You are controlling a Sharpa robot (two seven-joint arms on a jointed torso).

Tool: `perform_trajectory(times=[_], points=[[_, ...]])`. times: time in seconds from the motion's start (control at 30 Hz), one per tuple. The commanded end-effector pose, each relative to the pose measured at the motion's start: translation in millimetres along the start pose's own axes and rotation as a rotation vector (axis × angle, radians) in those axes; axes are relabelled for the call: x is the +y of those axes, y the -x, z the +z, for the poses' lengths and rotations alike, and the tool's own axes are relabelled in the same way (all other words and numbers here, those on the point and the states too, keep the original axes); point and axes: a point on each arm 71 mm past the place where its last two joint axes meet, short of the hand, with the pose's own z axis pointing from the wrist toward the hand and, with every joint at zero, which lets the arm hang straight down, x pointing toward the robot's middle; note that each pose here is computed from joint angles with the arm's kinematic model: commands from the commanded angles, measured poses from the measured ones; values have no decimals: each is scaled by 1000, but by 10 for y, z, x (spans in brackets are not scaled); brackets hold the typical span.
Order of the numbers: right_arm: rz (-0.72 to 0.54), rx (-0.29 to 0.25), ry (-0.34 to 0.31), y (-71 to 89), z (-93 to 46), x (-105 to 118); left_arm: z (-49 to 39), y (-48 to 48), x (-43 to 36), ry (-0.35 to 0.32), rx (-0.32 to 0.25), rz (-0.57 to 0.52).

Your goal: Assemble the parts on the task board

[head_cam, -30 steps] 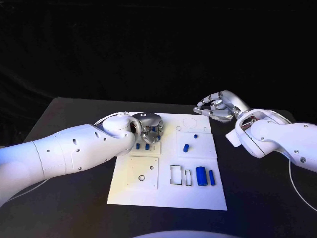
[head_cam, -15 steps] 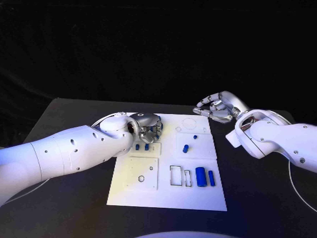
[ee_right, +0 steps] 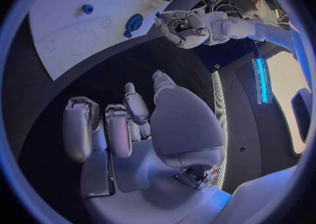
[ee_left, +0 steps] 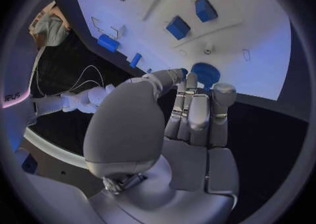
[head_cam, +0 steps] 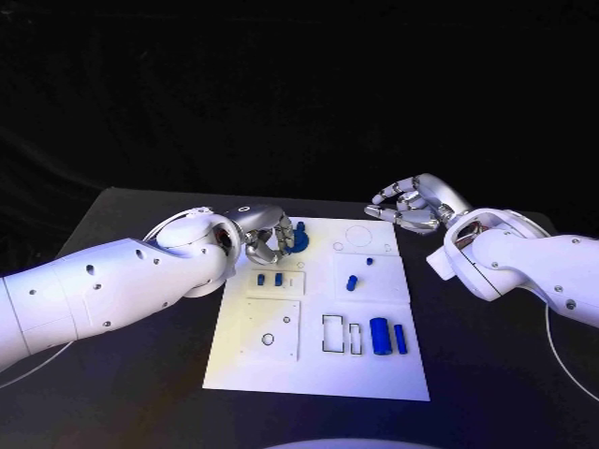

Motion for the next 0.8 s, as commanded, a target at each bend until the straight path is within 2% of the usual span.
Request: perform_trajectory(times=[0.03, 0.2, 0.37, 0.8], points=[[-12, 1, 15, -2, -3, 6, -45, 28, 26, 6, -3, -40], [-12, 1, 12, 2, -7, -2, -116, 37, 180, 52, 24, -55], [-12, 2, 12, -2, -5, 0, -136, 35, 295, 84, 34, -65], [-11, 5, 14, -20, -1, 5, -83, -32, 350, 97, 54, -77]])
